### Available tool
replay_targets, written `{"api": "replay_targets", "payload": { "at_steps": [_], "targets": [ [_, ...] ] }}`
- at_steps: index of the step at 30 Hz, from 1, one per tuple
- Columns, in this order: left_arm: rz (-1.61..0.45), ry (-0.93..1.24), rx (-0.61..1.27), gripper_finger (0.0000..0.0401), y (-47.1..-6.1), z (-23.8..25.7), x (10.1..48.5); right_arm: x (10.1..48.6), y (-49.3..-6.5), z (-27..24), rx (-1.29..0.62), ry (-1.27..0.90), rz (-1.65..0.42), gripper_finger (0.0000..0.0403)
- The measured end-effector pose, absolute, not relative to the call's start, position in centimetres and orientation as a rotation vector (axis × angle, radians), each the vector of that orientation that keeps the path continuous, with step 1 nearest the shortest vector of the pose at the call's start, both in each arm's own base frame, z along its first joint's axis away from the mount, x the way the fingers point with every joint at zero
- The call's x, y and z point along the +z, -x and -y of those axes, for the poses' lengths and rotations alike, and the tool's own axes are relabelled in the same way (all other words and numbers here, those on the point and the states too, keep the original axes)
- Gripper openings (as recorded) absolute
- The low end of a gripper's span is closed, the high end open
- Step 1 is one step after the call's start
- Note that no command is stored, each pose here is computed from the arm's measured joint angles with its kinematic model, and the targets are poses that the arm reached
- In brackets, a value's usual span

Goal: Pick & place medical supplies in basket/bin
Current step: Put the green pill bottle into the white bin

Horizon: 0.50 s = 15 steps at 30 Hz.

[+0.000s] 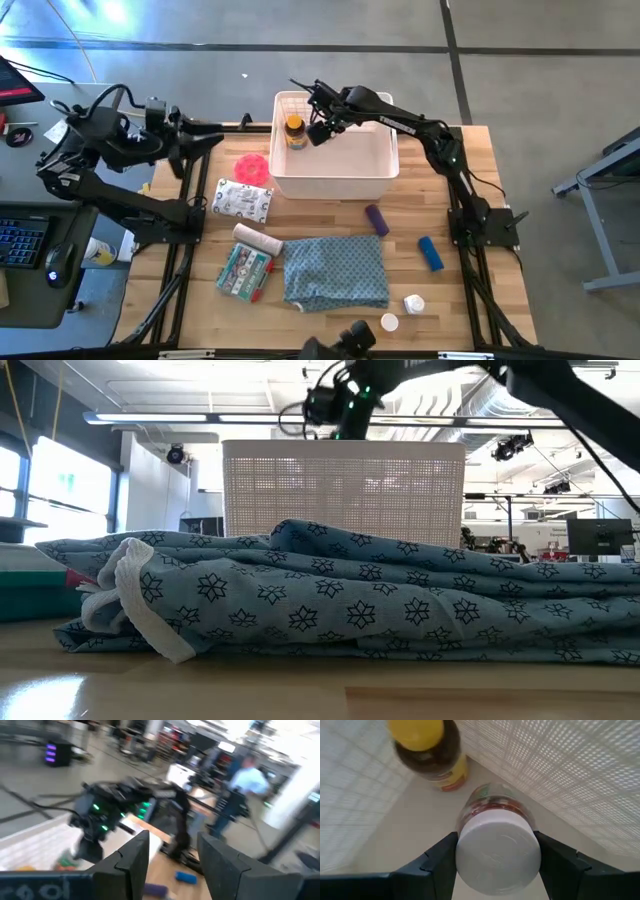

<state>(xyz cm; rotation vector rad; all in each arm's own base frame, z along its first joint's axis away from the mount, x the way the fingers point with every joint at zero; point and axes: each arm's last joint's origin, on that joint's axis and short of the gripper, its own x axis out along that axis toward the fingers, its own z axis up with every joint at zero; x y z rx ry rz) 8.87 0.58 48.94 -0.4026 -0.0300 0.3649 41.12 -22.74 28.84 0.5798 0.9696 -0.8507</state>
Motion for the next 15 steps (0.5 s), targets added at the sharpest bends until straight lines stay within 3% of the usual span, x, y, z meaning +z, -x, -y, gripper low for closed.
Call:
{"api": "replay_targets", "payload": {
  "at_steps": [15],
  "targets": [
    [0.089, 0.426, 0.593, 0.0200, -9.0, -1.1, 49.0, 24.8, -42.0, 25.9, -0.760, -0.649, -0.979, 0.0243]
  ]
}}
